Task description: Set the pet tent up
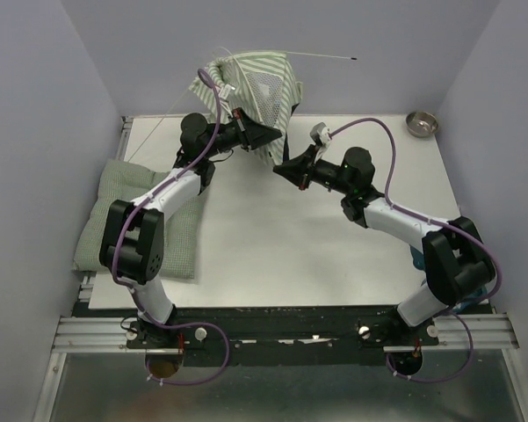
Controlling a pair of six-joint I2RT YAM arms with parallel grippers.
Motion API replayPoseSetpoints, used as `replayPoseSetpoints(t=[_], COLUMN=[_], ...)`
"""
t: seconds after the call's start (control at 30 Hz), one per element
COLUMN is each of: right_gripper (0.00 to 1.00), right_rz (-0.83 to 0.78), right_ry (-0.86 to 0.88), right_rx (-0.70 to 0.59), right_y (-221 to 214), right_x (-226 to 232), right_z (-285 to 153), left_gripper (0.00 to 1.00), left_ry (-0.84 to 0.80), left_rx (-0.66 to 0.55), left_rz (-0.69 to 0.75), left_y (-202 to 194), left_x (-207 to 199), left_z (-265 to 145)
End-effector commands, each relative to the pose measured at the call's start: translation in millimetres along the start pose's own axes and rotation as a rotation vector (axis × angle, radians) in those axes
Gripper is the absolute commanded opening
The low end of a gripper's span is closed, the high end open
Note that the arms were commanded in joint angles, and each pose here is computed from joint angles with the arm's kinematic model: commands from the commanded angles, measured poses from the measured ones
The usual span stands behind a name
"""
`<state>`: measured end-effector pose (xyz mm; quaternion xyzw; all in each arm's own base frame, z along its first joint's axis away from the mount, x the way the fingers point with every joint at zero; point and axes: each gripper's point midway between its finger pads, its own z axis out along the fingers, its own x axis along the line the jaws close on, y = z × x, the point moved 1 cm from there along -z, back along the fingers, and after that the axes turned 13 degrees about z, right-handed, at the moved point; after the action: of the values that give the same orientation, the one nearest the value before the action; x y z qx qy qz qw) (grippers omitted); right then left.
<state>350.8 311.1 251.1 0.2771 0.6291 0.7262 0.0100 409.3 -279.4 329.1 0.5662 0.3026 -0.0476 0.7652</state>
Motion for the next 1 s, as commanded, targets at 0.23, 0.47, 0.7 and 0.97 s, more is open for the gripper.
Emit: replayPoseSetpoints(t=[0.23,0.47,0.7,0.97], right_gripper=[0.01,0.02,0.03,0.16], right_rz=[0.168,0.210,0.220,0.252], right_ry=[0.156,0.171,0.146,0.128], right_rx=[0.145,0.156,0.156,0.149], right_y=[-28,-27,-27,-20], right_x=[33,38,38,35], right_z=[4,4,-1,4], left_gripper=[0.00,0.00,0.00,0.00], left_ry=[0.128,0.139,0.151,0.157], left_rx=[-0.136,-0.125,-0.066,-0.046], left_rz=[0.092,0.112,0.150,0.144], left_y=[21,11,-4,-16], left_x=[14,16,21,21], left_z=[-11,-9,-13,-18])
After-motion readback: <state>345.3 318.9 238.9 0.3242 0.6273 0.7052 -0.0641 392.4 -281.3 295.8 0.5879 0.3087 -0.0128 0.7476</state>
